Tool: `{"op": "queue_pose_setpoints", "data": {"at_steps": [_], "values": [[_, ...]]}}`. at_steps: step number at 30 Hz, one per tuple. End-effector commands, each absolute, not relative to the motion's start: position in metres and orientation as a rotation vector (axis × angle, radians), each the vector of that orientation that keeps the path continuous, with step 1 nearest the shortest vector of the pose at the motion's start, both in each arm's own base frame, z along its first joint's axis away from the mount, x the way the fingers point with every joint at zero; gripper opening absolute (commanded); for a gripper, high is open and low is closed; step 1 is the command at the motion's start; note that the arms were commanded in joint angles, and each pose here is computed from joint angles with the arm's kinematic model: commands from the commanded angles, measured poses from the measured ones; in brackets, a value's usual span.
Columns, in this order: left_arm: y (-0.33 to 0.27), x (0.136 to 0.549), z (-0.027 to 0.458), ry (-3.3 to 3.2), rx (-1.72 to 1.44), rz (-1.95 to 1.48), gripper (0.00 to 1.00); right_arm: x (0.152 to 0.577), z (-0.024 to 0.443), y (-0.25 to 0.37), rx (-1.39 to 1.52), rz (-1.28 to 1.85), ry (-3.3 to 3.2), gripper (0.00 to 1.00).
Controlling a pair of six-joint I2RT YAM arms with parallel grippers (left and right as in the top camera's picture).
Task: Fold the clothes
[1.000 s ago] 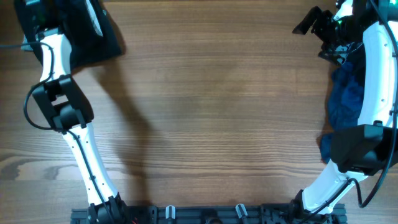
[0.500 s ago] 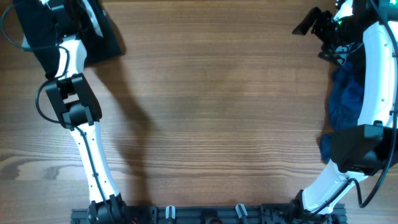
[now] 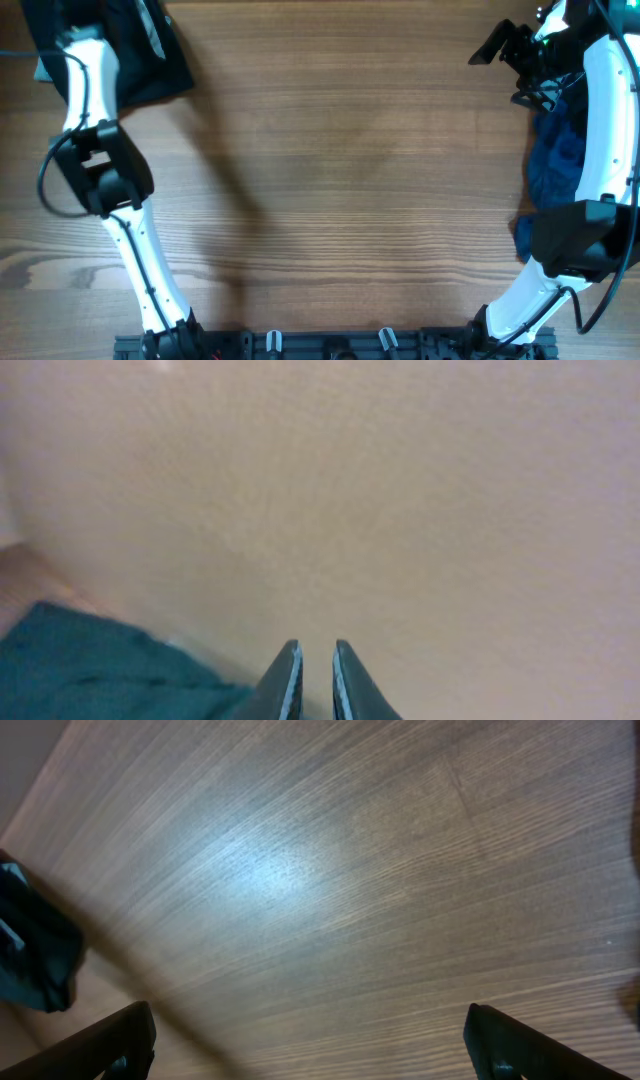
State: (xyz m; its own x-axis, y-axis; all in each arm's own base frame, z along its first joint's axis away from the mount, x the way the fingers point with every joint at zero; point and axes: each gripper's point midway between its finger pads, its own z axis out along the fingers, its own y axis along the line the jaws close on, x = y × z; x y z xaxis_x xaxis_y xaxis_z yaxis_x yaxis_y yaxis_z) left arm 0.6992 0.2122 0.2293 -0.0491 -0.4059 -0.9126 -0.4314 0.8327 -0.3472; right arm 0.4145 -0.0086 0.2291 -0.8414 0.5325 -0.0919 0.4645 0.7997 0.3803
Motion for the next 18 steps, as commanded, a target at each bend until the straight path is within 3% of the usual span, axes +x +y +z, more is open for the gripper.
{"op": "queue_pose_setpoints", "data": {"at_steps": [1,5,9,13,18], "values": [[0.209,0.653,0.276,1.786,-0.709,0.045,0.09,0.416,0.229,-0.004,0.743,0.536,2.797,1.0],[0.207,0.617,0.222,2.048,-0.8,0.082,0.15,0.425,0.232,-0.005,0.723,0.536,2.762,1.0],[0.205,0.579,0.182,2.254,-0.877,0.111,0.46,0.438,0.236,-0.007,0.701,0.538,2.707,1.0],[0.2,0.56,0.168,2.348,-0.907,0.122,0.97,0.452,0.242,-0.01,0.671,0.538,2.647,1.0],[0.188,0.538,0.175,2.419,-0.918,0.123,1.0,0.461,0.251,-0.015,0.647,0.506,2.593,1.0]]}}
